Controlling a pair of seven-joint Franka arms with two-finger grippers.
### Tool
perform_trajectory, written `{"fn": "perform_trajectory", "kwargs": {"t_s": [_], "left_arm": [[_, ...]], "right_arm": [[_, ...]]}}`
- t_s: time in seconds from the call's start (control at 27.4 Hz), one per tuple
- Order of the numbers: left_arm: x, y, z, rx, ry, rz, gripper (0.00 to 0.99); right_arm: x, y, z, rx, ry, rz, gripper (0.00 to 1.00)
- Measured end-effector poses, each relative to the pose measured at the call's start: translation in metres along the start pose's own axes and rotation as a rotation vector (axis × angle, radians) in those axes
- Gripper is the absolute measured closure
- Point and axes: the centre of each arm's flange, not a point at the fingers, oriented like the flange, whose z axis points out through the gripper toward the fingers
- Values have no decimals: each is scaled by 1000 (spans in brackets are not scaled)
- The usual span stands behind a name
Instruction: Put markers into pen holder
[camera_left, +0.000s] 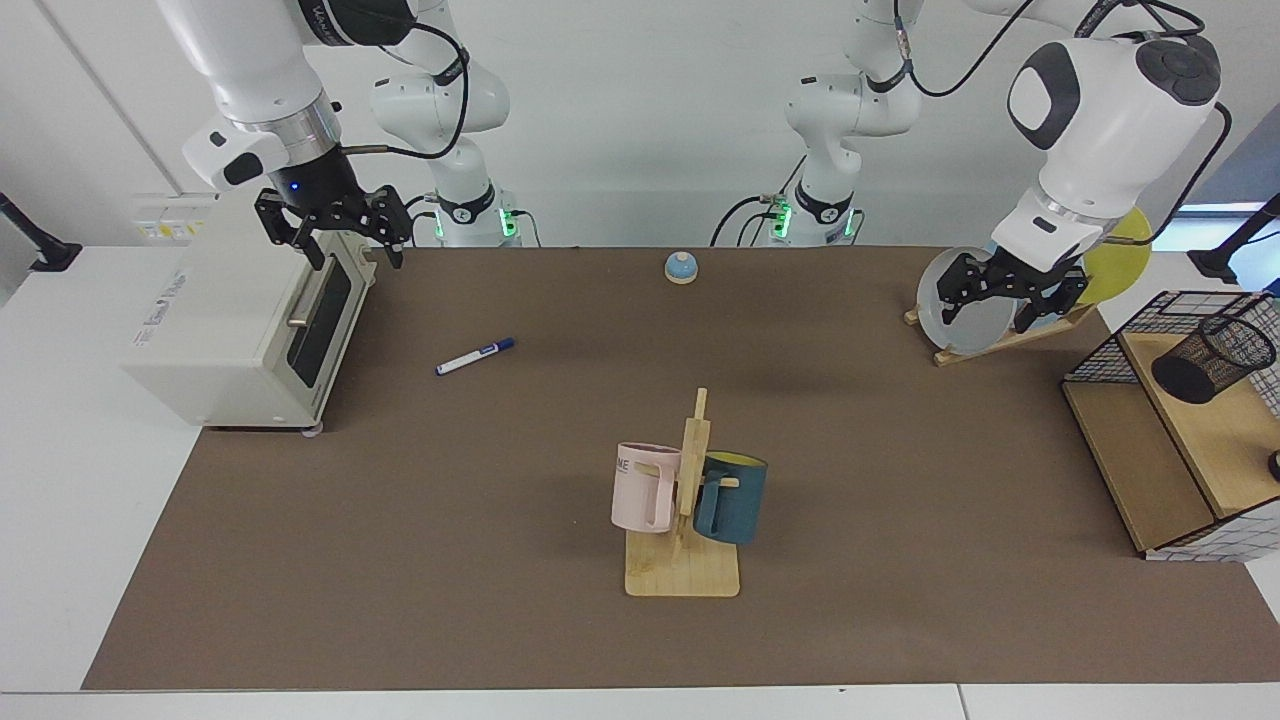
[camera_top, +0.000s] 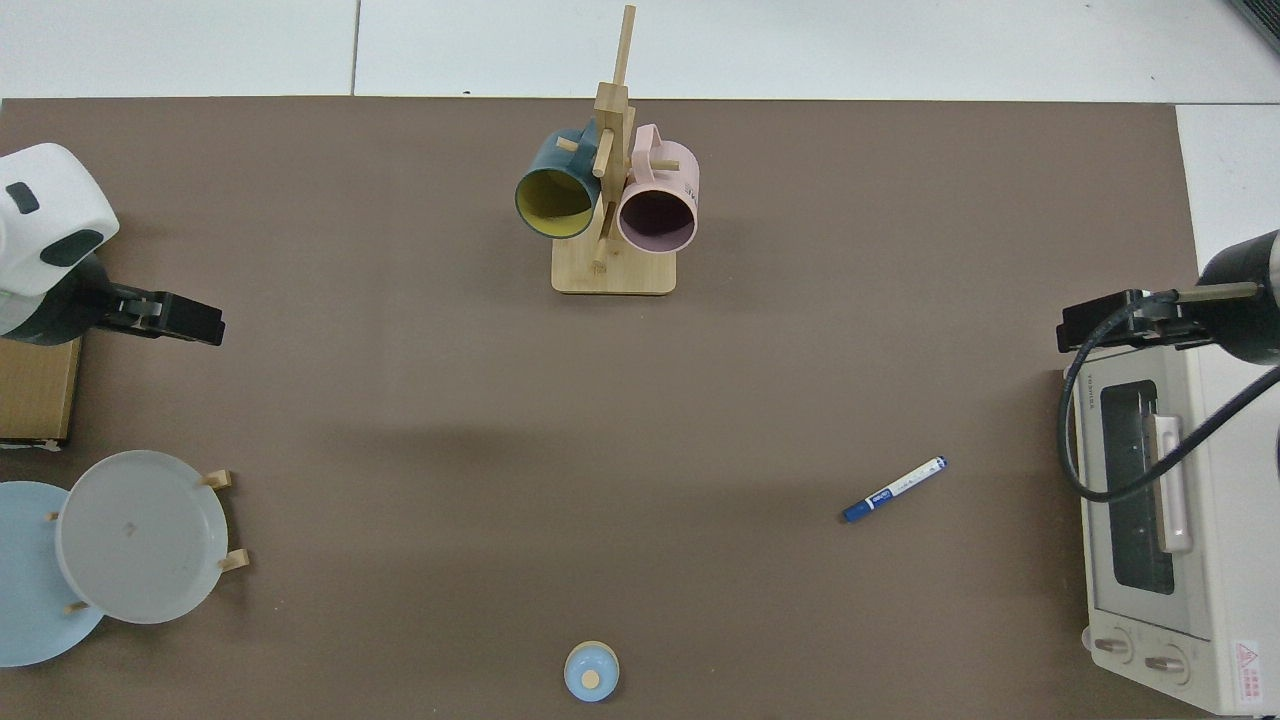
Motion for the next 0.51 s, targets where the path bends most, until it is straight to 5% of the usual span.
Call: {"fn": "perform_trajectory", "kwargs": {"t_s": [0.51], "left_arm": [[0,0,0,0,0,0,0]], "right_arm": [[0,7,0,0,0,13,0]]}}
